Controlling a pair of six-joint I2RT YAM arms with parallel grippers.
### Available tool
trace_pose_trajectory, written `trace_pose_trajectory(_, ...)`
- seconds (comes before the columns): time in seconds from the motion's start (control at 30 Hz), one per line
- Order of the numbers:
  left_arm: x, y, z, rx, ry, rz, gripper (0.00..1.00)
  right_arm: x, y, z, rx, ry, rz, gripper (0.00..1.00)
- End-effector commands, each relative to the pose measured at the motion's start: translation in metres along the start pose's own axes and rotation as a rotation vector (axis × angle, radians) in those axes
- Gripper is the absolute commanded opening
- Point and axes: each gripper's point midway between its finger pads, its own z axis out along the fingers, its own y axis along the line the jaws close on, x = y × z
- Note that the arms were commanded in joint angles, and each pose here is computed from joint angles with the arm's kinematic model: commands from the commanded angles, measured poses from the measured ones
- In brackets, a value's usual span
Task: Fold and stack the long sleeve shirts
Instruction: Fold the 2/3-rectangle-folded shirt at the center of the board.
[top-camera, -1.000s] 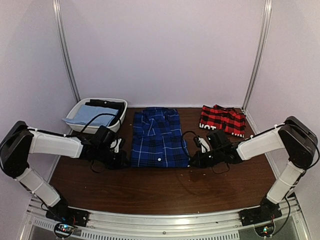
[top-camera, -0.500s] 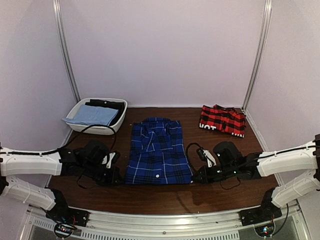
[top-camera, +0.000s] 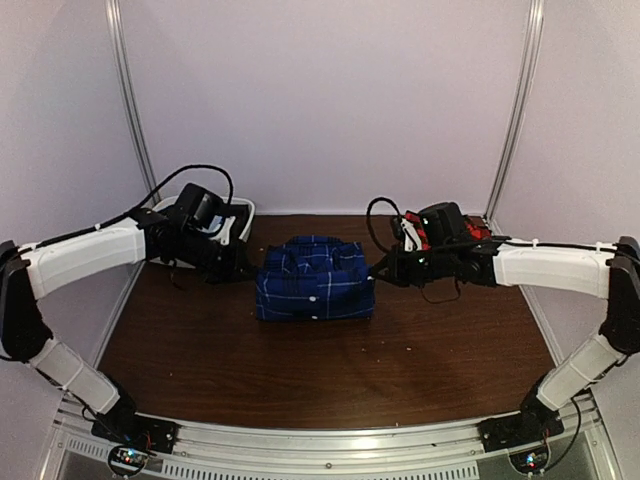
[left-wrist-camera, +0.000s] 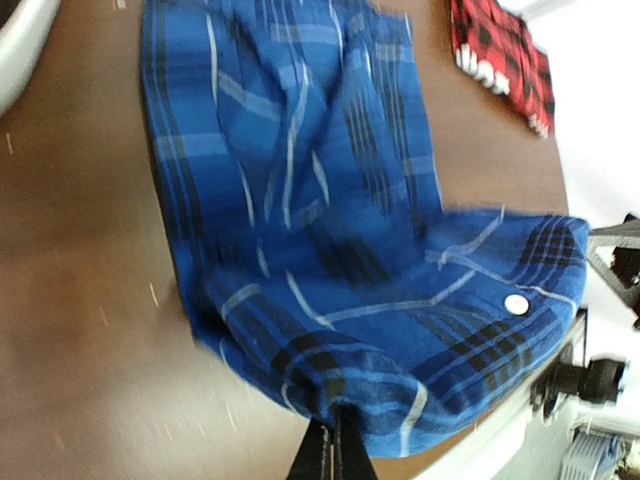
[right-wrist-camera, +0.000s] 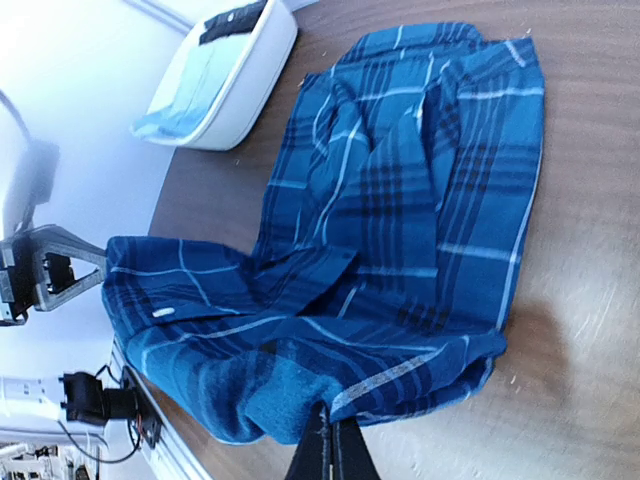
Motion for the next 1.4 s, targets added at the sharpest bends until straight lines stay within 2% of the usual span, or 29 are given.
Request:
trace_pose_trajectory(0.0,-0.093,0.018,0.034,0.036,-0.071,0.082,0.00,-0.089,-0.009,0.036,-0.061,-0.102,0.001,0.00)
trace_pose_trajectory(0.13,-0.162,0.049,0.101,-0.008,-0.111,0.055,0.00,-0.154,-0.043,0.093,-0.057,-0.170,0.036,0.00)
trace_pose_trajectory(0.27,-0.199,0.066,0.155,-0.037,-0.137,0.033,0.00,-0.172,-0.099,0.151,-0.019,-0.157,0.114,0.00)
trace_pose_trajectory(0.37,-0.202,0.076,0.185,-0.035,-0.123,0.007,0.00,-0.169,-0.127,0.181,0.001,-0.125,0.148,0.00)
trace_pose_trajectory(0.5,-0.182,0.087,0.208,-0.050,-0.082,-0.012,0.00,-0.148,-0.145,0.195,0.034,-0.075,0.157,0.00)
trace_pose_trajectory(0.7,-0.131,0.076,0.195,-0.047,-0.055,-0.023,0.00,-0.095,-0.153,0.165,0.104,-0.013,0.149,0.00)
trace_pose_trajectory(0.97,-0.062,0.043,0.130,-0.024,-0.078,-0.003,0.00,-0.023,-0.142,0.073,0.114,-0.042,0.182,0.00)
trace_pose_trajectory(1.17,-0.056,0.047,0.102,-0.054,-0.131,-0.009,0.00,-0.019,-0.132,0.037,0.125,-0.103,0.166,0.00)
trace_pose_trajectory(1.37,-0.070,0.055,0.107,-0.069,-0.151,-0.001,0.00,-0.038,-0.135,0.034,0.136,-0.139,0.163,0.00)
